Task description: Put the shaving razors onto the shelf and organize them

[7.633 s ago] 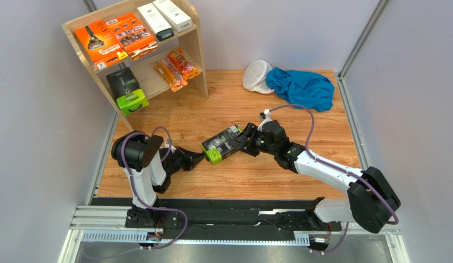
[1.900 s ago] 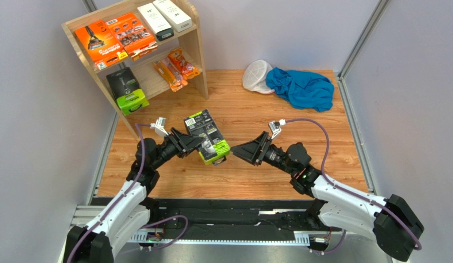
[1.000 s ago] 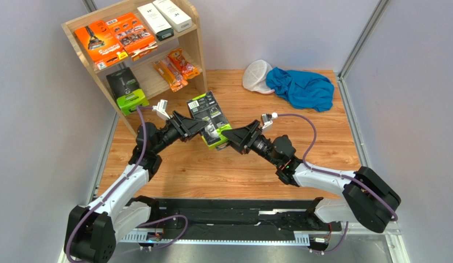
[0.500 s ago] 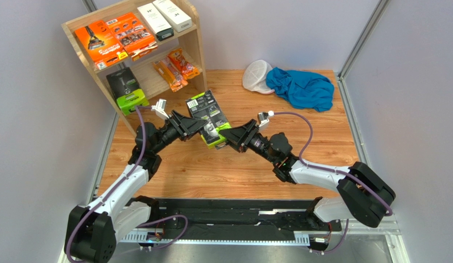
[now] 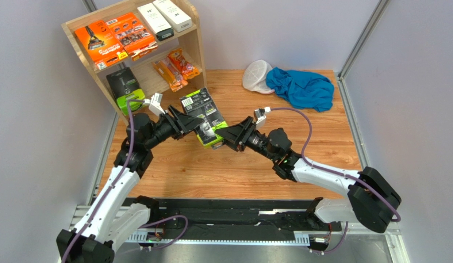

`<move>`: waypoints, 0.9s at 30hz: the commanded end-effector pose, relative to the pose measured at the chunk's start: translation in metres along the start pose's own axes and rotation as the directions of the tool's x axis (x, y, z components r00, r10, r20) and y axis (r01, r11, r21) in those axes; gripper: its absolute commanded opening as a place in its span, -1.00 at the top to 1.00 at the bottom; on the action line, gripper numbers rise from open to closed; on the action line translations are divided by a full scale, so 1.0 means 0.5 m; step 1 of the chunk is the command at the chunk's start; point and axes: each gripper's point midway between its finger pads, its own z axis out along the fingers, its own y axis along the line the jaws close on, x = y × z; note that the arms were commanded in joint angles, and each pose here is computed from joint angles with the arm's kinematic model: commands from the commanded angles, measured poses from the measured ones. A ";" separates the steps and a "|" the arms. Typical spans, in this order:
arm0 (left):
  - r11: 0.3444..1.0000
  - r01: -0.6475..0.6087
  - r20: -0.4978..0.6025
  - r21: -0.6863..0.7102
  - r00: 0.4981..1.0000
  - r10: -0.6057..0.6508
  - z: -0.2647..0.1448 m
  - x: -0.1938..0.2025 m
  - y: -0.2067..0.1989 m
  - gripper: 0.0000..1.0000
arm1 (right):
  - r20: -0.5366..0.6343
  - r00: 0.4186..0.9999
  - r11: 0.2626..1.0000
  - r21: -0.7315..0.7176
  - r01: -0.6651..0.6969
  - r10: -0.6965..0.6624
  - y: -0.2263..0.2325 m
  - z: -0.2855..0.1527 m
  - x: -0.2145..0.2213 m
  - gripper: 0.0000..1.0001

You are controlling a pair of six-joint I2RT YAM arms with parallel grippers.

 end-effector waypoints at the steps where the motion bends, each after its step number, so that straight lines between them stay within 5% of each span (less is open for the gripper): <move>1: 0.951 -0.162 -0.073 -0.265 0.986 0.148 -0.064 0.018 0.071 -0.74 | -0.010 0.996 0.994 0.055 0.093 -0.092 -0.005 -0.005 -0.002 1.00; 4: 0.908 -0.205 -0.054 -0.365 0.978 0.199 -0.118 0.012 0.084 -0.98 | -0.010 0.995 0.993 0.067 0.096 -0.095 -0.014 -0.009 -0.006 1.00; 10: 0.785 -0.292 -0.073 -0.547 0.950 0.302 -0.239 0.006 0.107 -0.98 | -0.042 0.992 0.991 0.047 0.124 -0.122 -0.011 0.003 -0.002 1.00; 21: 0.513 -0.269 -0.064 -0.815 0.922 0.382 -0.436 -0.016 0.146 -0.98 | -0.141 0.969 0.979 -0.027 0.202 -0.204 0.036 0.073 0.014 1.00; 27: 0.537 -0.283 -0.054 -0.795 0.914 0.402 -0.448 -0.015 0.122 -0.98 | -0.140 0.959 0.968 -0.082 0.238 -0.247 0.082 0.126 0.001 1.00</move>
